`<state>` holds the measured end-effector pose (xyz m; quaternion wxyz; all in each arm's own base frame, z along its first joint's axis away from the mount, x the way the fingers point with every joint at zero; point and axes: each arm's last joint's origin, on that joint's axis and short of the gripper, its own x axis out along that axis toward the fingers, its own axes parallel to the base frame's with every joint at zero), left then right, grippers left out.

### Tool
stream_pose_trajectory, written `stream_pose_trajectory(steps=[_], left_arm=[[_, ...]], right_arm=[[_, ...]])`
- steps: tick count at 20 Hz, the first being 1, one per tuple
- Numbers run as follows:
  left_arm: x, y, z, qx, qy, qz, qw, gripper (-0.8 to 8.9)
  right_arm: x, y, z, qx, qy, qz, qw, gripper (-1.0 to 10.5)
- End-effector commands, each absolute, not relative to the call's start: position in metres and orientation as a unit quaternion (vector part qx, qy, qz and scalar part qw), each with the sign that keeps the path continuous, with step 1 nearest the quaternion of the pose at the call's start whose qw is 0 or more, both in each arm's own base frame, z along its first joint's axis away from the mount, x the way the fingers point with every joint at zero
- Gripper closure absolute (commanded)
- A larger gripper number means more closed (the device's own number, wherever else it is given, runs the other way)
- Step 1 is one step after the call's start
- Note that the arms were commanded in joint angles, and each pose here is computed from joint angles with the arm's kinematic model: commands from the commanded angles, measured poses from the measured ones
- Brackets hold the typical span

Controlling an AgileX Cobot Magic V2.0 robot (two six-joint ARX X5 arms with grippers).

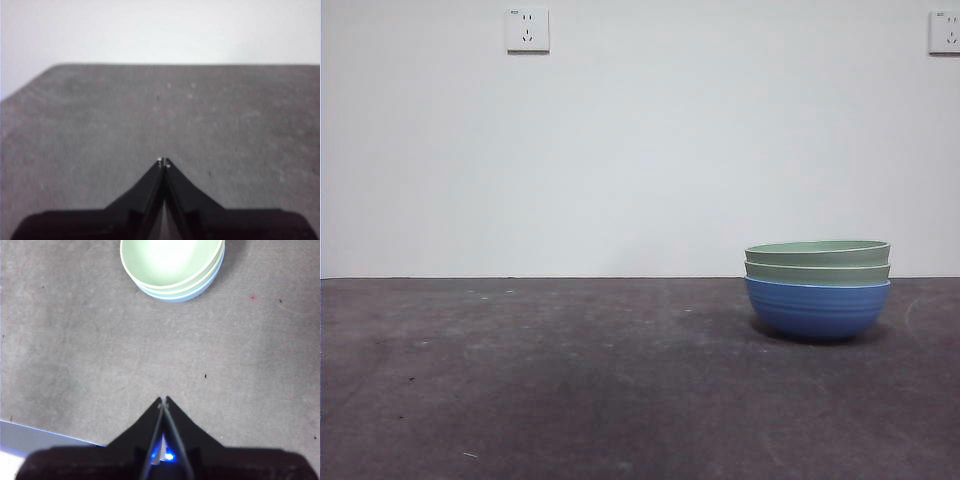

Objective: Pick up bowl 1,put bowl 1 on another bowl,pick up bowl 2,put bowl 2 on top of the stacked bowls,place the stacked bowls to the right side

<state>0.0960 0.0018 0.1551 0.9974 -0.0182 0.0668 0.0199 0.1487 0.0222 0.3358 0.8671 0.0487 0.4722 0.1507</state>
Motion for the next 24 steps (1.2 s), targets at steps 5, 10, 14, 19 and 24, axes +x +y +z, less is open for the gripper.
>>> stream_pose_trajectory(steps=[5,10,14,19,24], left_arm=[[0.096,0.002,0.147,-0.029,0.089,0.022,0.995,8.17],[0.096,0.002,0.147,-0.029,0.089,0.022,0.995,8.17],[0.096,0.002,0.147,-0.029,0.089,0.022,0.995,8.17],[0.096,0.002,0.147,-0.029,0.089,0.022,0.995,8.17],[0.096,0.002,0.147,-0.029,0.089,0.022,0.995,8.17]], right_arm=[[0.149,0.022,0.334,0.044,0.472,0.152,0.867,9.5],[0.149,0.022,0.334,0.044,0.472,0.152,0.867,9.5],[0.149,0.022,0.334,0.044,0.472,0.152,0.867,9.5],[0.147,0.021,0.336,0.034,0.462,0.153,0.873,9.5],[0.119,0.015,0.351,0.021,0.301,0.147,0.942,9.5]])
